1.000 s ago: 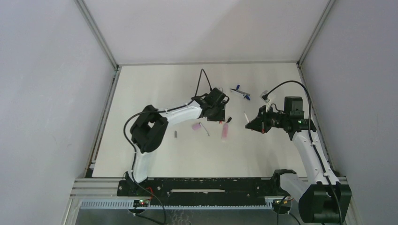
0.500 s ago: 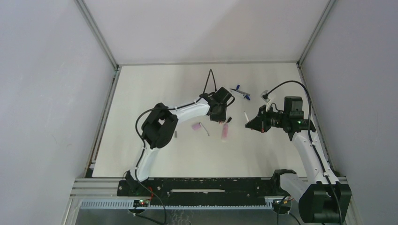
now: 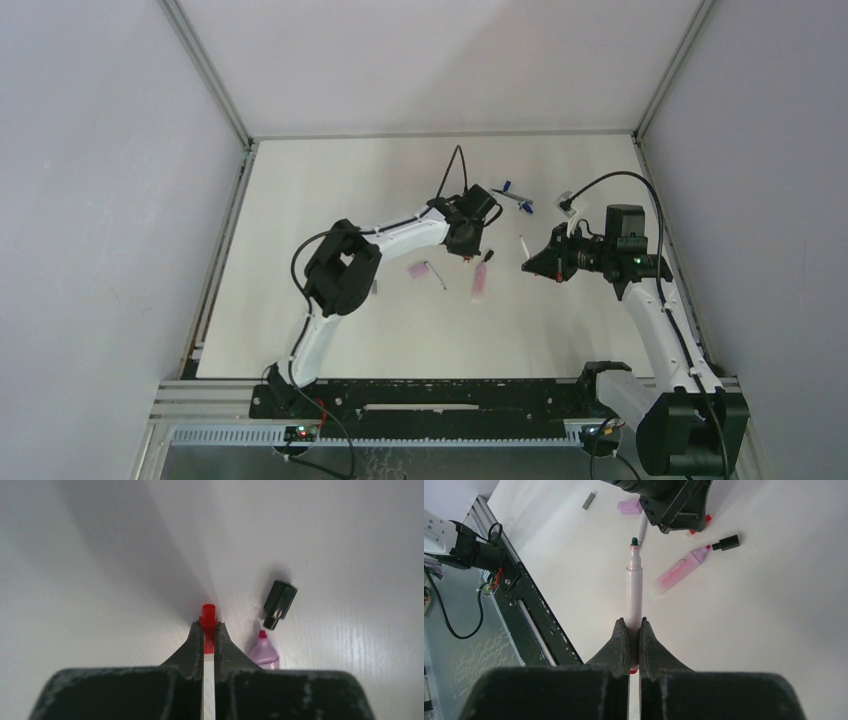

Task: Insert the pens into the pen caps
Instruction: Pick up the pen cap from the center of the board, then place the pen cap at the center of the board.

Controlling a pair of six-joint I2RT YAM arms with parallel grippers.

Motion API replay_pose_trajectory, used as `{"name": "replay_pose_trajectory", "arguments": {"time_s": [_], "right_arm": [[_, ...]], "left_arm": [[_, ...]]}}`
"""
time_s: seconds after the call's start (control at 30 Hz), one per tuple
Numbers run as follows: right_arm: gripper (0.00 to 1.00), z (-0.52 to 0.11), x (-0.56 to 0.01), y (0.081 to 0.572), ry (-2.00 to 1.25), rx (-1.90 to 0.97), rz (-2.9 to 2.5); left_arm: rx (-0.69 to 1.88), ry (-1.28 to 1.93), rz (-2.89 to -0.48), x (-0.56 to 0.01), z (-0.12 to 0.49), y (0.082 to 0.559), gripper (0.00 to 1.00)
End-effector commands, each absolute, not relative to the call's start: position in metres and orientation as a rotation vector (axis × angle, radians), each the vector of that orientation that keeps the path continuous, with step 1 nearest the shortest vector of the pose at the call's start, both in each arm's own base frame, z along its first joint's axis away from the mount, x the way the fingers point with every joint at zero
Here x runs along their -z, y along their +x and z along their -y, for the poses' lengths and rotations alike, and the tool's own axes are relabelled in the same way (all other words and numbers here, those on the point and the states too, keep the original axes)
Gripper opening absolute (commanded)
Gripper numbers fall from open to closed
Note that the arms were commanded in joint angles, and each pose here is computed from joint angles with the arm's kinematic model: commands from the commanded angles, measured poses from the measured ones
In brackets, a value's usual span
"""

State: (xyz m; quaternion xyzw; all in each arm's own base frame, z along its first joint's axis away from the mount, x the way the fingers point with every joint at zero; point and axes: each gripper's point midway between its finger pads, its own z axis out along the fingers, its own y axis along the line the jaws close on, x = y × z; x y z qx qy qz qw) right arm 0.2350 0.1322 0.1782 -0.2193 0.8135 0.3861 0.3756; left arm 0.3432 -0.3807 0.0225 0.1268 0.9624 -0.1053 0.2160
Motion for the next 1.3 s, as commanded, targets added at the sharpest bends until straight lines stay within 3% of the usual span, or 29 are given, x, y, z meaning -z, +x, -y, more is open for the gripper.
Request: {"name": "replay_pose_trajectory", "arguments": {"time_s": [0.0, 0.23, 0.4, 0.5, 0.7, 1.27], "right_arm": [[0.00, -0.137, -0.185, 0.235, -0.586, -1.011, -2.042], [0.00, -0.138, -0.187, 0.233, -0.591, -1.024, -2.038], [0.00, -0.137, -0.185, 0.234, -0.582, -1.026, -2.045], [0.00, -0.136, -0.185, 0.235, -0.575, -1.026, -2.049], [0.00, -0.136, -0.183, 0.235, -0.572, -1.029, -2.054], [0.00, -0.138, -0.183, 0.235, -0.581, -1.029, -2.054]], "left_arm": [[0.290, 0.546, -2.477, -0.076, 0.372, 0.348, 0.00], [0.453, 1.026, -2.093, -0.136, 0.341, 0.287, 0.00], [0.591, 1.531, -2.034, -0.099, 0.304, 0.206, 0.01], [0.540, 1.726, -2.017, -0.080, 0.286, 0.187, 0.03], [0.360, 2.023, -1.793, -0.063, 0.278, 0.188, 0.04], [0.195, 2.109, -1.830, -0.025, 0.280, 0.202, 0.13]]}}
